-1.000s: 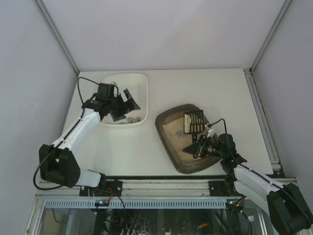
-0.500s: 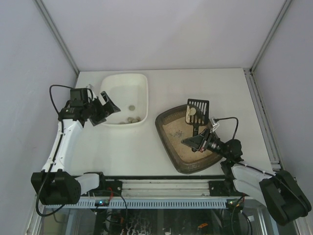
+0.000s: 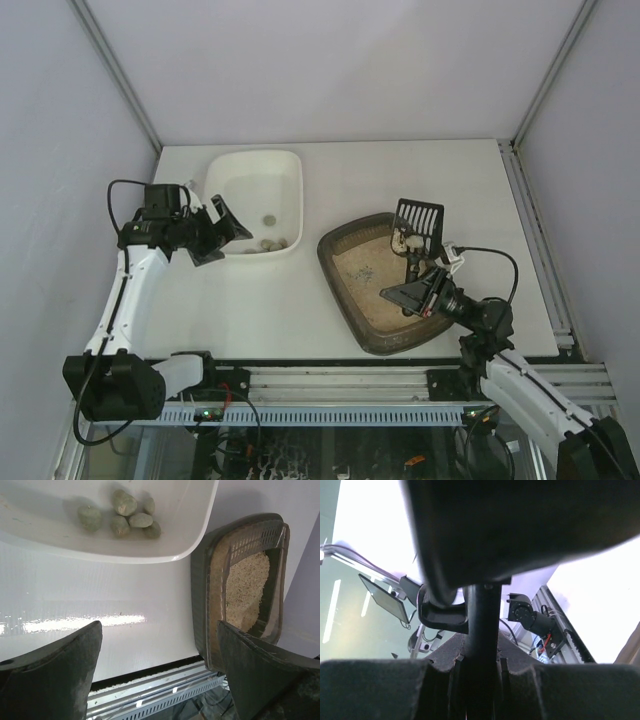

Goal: Clean the litter box

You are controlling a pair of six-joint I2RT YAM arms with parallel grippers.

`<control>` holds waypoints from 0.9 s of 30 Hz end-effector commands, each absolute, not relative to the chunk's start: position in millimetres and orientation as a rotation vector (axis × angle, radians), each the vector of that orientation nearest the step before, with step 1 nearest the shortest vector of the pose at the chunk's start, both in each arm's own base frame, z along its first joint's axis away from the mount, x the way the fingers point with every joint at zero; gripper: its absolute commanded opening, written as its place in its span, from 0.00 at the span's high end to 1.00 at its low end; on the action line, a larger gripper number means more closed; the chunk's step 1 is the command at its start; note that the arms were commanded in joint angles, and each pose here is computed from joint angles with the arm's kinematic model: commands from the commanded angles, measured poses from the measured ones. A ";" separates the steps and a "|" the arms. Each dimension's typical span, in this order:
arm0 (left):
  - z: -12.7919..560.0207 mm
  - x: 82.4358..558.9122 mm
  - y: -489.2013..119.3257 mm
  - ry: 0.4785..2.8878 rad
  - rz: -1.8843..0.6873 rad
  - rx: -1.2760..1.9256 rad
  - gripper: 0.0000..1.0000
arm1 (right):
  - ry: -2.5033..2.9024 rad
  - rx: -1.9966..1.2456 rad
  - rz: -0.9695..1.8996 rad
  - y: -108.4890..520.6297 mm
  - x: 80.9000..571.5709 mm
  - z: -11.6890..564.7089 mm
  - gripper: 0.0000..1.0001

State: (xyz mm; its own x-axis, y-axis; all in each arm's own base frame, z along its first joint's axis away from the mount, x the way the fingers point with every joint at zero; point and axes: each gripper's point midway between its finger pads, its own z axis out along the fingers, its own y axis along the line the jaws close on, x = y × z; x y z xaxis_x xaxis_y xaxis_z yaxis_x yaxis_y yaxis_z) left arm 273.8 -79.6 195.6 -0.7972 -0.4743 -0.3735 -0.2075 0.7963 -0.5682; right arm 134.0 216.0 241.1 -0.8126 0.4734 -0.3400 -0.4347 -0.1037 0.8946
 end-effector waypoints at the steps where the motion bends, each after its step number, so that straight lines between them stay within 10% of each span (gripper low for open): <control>1: 195.2 258.1 -89.2 2.496 -0.785 -0.472 0.02 | 1.801 0.332 2.001 211.3 125.8 168.1 1.00; 19: 188.2 250.7 -92.1 2.489 -0.832 -0.506 0.13 | 2.456 0.508 1.637 216.8 90.1 87.4 1.00; 27: 184.8 245.4 -94.6 2.494 -0.861 -0.520 0.12 | 2.162 0.564 2.031 229.6 103.2 145.9 1.00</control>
State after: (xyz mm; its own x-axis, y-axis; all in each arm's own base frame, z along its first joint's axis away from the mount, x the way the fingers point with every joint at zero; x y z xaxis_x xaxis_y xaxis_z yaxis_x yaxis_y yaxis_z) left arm 247.3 -91.4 179.6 -0.8367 -0.4706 -0.2801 -0.2189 0.7562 -0.6166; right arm 100.5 230.6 138.4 -0.9362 0.3394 0.0910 0.1453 0.1381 0.9797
